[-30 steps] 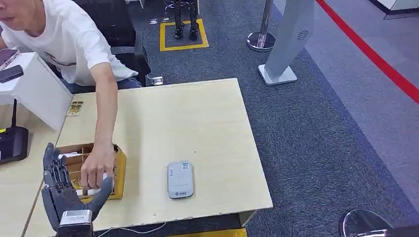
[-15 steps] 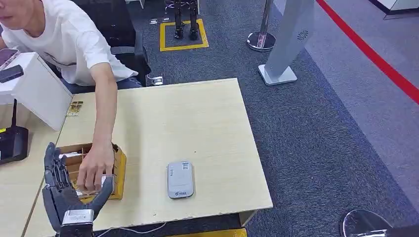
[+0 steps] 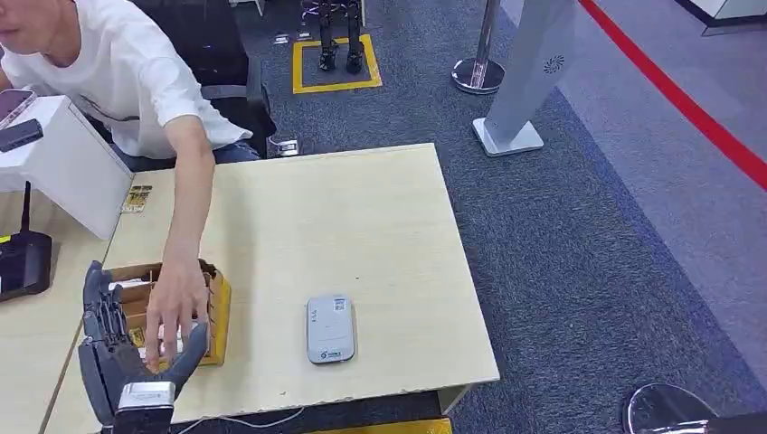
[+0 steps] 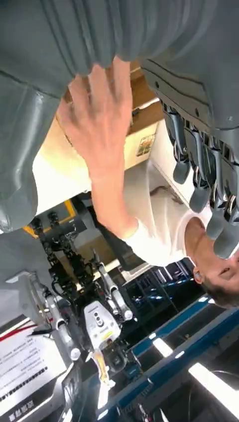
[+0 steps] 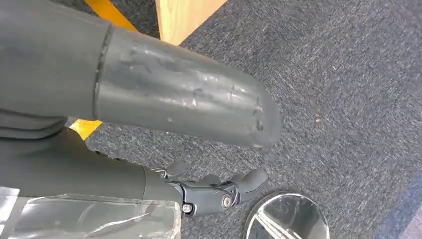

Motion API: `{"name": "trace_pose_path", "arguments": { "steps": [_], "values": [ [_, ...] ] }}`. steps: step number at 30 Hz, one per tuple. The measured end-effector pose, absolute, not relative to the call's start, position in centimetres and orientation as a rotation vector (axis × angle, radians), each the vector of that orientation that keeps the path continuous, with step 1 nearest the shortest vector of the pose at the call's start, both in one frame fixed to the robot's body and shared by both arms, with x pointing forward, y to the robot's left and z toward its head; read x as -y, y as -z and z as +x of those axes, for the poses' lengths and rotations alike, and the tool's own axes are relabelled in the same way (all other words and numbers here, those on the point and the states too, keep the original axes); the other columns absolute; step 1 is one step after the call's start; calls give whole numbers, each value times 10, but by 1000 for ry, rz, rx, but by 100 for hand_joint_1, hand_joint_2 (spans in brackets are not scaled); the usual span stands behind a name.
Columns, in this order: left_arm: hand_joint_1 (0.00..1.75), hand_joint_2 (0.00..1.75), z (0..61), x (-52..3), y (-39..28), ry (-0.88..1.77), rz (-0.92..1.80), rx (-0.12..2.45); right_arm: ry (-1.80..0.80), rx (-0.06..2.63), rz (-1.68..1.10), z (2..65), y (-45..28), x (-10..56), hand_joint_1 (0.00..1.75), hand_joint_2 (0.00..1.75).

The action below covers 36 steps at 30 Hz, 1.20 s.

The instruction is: Pass the card to the sensor for recognition and then transmit it.

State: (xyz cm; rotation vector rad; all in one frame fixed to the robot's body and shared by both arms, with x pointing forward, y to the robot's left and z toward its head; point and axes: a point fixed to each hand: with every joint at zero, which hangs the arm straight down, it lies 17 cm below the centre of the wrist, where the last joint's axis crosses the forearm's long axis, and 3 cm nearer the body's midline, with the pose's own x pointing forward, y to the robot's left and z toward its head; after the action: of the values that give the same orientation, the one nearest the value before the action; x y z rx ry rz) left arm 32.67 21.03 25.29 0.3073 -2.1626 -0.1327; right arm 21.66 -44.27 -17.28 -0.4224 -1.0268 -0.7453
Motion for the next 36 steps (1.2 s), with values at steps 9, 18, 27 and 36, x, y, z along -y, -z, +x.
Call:
{"name": "trace_pose_path", "arguments": {
  "steps": [9,18,27,36],
  "values": [
    [0,175,327,-210,-252,135,310,2159,748,1029,-420,218,172,440,0,0],
    [0,175,327,-212,-252,136,319,2159,749,1027,-417,218,173,438,0,0],
    [0,175,326,-212,-251,139,326,2158,750,1023,-415,218,173,437,0,0],
    [0,175,326,-212,-251,142,327,2158,749,1020,-413,217,174,437,0,0]
  ]
}}
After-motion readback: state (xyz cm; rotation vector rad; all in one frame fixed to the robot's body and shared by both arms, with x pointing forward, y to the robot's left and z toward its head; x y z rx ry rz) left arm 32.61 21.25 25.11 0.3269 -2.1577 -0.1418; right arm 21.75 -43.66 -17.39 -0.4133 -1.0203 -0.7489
